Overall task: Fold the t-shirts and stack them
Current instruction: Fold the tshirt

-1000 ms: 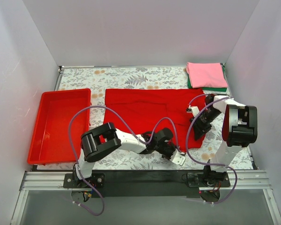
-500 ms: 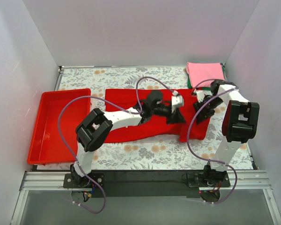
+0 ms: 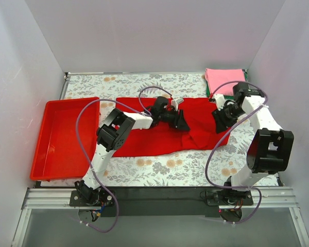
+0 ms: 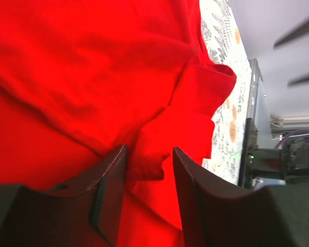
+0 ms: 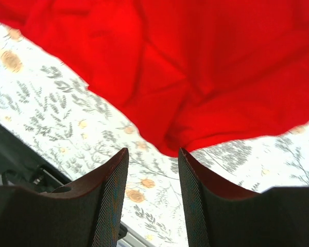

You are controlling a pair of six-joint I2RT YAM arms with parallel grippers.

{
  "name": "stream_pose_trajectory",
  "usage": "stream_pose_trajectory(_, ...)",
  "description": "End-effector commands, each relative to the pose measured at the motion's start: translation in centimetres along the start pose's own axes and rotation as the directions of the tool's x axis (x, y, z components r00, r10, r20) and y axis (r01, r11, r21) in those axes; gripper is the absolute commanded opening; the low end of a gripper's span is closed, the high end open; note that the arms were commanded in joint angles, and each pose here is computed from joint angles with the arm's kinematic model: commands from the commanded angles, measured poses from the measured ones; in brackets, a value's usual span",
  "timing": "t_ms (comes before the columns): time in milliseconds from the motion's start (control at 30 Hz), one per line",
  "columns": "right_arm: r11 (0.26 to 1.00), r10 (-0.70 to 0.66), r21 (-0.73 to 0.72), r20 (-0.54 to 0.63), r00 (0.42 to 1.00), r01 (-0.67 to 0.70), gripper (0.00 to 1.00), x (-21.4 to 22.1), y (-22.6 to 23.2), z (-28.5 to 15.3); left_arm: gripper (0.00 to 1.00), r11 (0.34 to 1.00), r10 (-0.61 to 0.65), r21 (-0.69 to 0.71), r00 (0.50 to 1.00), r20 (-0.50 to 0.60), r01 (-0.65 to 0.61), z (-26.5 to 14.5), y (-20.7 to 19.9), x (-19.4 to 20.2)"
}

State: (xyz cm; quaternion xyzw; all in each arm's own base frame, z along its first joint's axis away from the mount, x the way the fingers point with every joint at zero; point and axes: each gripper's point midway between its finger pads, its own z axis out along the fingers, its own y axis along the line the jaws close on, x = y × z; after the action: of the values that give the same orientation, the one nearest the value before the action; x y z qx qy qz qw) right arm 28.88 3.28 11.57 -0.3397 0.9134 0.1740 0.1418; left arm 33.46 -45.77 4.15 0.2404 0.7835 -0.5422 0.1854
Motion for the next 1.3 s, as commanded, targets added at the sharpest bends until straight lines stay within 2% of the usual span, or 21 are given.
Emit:
stream_pose_trajectory(0, 0.994, -0.09, -0.072, -0.035, 0.995, 0.087, 0.49, -0.1, 3.7, 1.0, 0.39, 0.999, -0.044, 0.029, 0.998, 0.045, 0.043, -2.1, -2.9, -3.0)
stream_pose_trajectory(100, 0.988, -0.12, -0.103, -0.082, 0.989, 0.111, 0.49, -0.1, 5.3, 3.1, 0.42, 0.999, -0.025, 0.023, 0.996, 0.089, 0.023, -4.2, -4.3, -4.8)
stream_pose_trajectory(300, 0.973, -0.215, -0.117, -0.125, 0.969, 0.201, 0.47, -0.3, 7.3, 6.2, 0.45, 0.997, -0.072, -0.019, 0.985, 0.155, 0.076, -10.2, -5.0, -6.3)
stream_pose_trajectory(500, 0.958, -0.274, -0.136, -0.184, 0.944, 0.252, 0.47, 0.4, 8.0, 8.4, 0.47, 0.988, -0.082, -0.117, 0.979, 0.187, 0.105, -16.5, -2.8, -6.1)
stream_pose_trajectory(633, 0.957, -0.279, -0.144, -0.216, 0.936, 0.252, 0.46, 1.1, 7.8, 9.5, 0.48, 0.983, -0.021, -0.171, 0.974, 0.227, 0.061, -20.3, -2.5, -6.9)
stream_pose_trajectory(1000, 0.95, -0.298, -0.165, -0.246, 0.922, 0.264, 0.41, 1.8, 8.0, 10.7, 0.49, 0.973, 0.0, -0.222, 0.969, 0.248, 0.057, -23.4, -1.5, -6.9)
stream_pose_trajectory(1067, 0.95, -0.3, -0.168, -0.249, 0.921, 0.265, 0.37, 2.0, 8.2, 10.8, 0.49, 0.972, 0.001, -0.228, 0.968, 0.251, 0.058, -23.6, -1.2, -6.9)
stream_pose_trajectory(1167, 0.949, -0.304, -0.159, -0.248, 0.92, 0.271, 0.24, 1.9, 8.0, 10.8, 0.49, 0.972, -0.011, -0.226, 0.968, 0.252, 0.07, -23.8, -0.9, -6.8)
stream_pose_trajectory(1200, 0.951, -0.301, -0.155, -0.247, 0.921, 0.269, 0.12, 1.8, 8.0, 10.7, 0.5, 0.972, -0.016, -0.224, 0.967, 0.252, 0.074, -23.8, -0.9, -6.8)
stream_pose_trajectory(1267, 0.949, -0.307, -0.142, -0.236, 0.922, 0.28, 0.02, 1.2, 8.0, 10.0, 0.5, 0.972, -0.02, -0.222, 0.967, 0.254, 0.078, -24.0, -0.8, -6.8)
